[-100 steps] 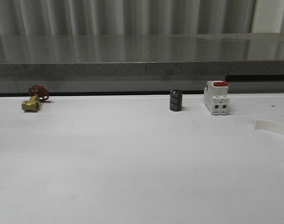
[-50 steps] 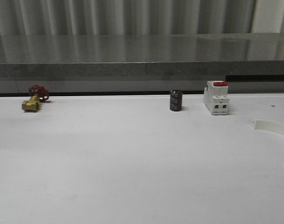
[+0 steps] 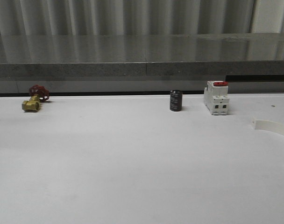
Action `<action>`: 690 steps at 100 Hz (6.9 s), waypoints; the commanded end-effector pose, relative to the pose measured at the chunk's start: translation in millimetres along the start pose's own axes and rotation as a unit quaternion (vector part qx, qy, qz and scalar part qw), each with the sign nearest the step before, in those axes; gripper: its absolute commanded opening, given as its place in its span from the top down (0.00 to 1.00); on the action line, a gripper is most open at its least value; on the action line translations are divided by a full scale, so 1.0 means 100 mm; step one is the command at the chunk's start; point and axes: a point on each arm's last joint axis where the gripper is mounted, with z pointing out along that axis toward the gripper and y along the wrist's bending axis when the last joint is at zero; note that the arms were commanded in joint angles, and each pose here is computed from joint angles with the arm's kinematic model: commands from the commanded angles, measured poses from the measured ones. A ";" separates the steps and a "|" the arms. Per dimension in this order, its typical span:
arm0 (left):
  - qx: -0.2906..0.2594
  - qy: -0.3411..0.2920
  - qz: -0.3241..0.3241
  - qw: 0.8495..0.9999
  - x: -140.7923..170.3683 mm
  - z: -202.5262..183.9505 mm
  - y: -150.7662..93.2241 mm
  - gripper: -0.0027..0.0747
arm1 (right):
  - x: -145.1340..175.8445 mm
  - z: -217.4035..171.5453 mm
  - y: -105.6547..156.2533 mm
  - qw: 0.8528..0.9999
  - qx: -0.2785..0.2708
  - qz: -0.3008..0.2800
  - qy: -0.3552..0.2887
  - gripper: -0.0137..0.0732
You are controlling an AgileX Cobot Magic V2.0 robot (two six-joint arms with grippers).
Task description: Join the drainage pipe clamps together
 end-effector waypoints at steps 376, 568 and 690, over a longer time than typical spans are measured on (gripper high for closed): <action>0.061 -0.392 0.042 0.917 2.18 -2.31 -1.05 0.99 | -0.15 -0.03 0.01 0.998 -0.006 -0.005 -0.062 0.92; 0.058 -0.549 0.039 0.833 3.16 -2.07 -0.92 0.99 | -1.26 1.51 -0.02 0.910 0.033 0.000 0.413 0.16; 0.058 -0.549 0.039 0.833 3.16 -2.07 -0.92 0.99 | -0.11 3.18 -0.16 0.768 0.016 0.050 0.638 0.18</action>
